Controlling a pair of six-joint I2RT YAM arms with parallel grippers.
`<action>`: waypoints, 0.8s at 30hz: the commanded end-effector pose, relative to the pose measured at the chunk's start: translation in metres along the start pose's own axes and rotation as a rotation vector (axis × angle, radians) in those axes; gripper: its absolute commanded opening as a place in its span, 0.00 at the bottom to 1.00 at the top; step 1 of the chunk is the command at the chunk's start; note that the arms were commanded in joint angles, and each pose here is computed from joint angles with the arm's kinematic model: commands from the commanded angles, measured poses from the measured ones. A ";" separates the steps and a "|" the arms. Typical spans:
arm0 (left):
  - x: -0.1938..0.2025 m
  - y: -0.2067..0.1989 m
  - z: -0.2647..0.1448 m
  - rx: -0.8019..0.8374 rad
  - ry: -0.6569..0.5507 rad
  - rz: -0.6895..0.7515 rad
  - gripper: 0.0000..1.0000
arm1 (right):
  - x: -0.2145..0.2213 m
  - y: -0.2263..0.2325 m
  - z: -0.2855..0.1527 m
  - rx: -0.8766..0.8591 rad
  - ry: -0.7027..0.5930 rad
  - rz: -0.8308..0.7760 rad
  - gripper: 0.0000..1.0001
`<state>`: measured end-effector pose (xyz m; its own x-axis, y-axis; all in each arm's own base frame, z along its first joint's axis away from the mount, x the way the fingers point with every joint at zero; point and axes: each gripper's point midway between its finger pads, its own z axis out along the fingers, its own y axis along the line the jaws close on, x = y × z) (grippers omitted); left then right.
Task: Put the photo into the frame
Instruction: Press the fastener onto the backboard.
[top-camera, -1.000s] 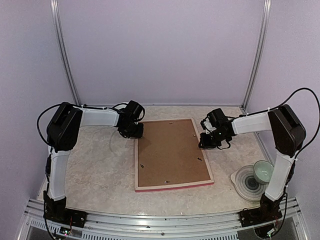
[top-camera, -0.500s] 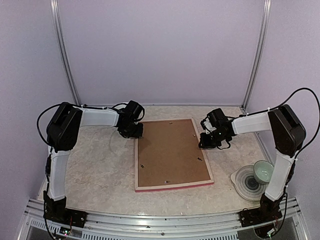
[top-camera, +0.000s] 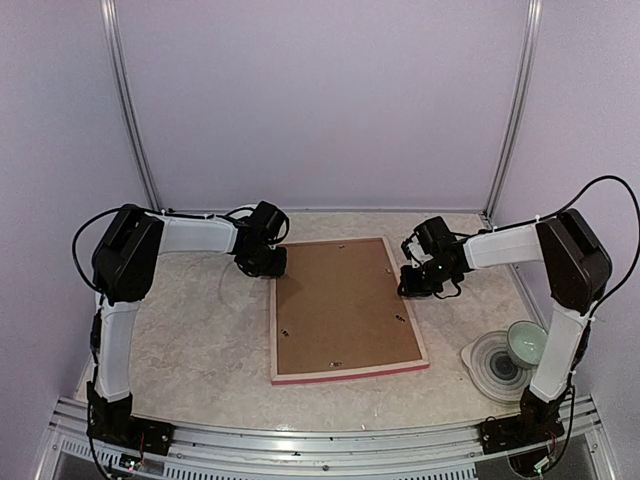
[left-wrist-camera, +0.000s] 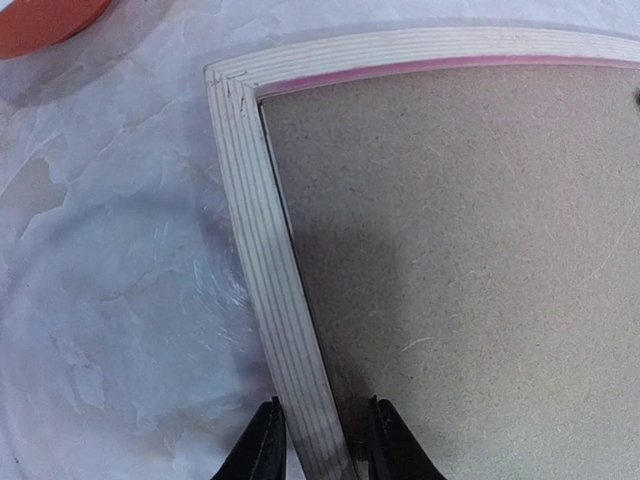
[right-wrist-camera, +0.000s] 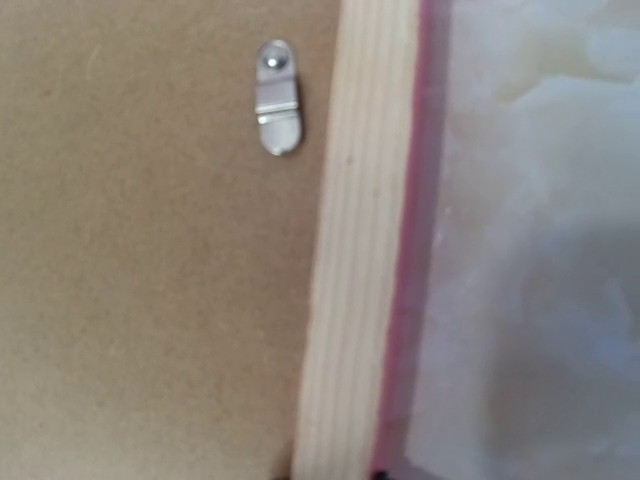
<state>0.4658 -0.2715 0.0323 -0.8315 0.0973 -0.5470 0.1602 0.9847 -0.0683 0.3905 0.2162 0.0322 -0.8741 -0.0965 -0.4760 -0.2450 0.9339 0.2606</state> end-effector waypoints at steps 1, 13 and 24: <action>0.000 -0.009 -0.011 0.036 0.002 0.012 0.27 | 0.022 0.008 0.011 -0.021 0.081 -0.060 0.11; -0.004 -0.009 -0.013 0.036 -0.010 0.007 0.23 | 0.023 0.008 0.011 -0.021 0.082 -0.060 0.11; -0.012 -0.009 -0.019 0.044 -0.044 -0.008 0.24 | 0.023 0.008 0.012 -0.020 0.085 -0.059 0.11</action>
<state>0.4657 -0.2681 0.0335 -0.8332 0.0655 -0.5491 0.1276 0.9889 -0.0757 0.3905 0.2161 0.0319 -0.8744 -0.0966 -0.4755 -0.2446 0.9341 0.2601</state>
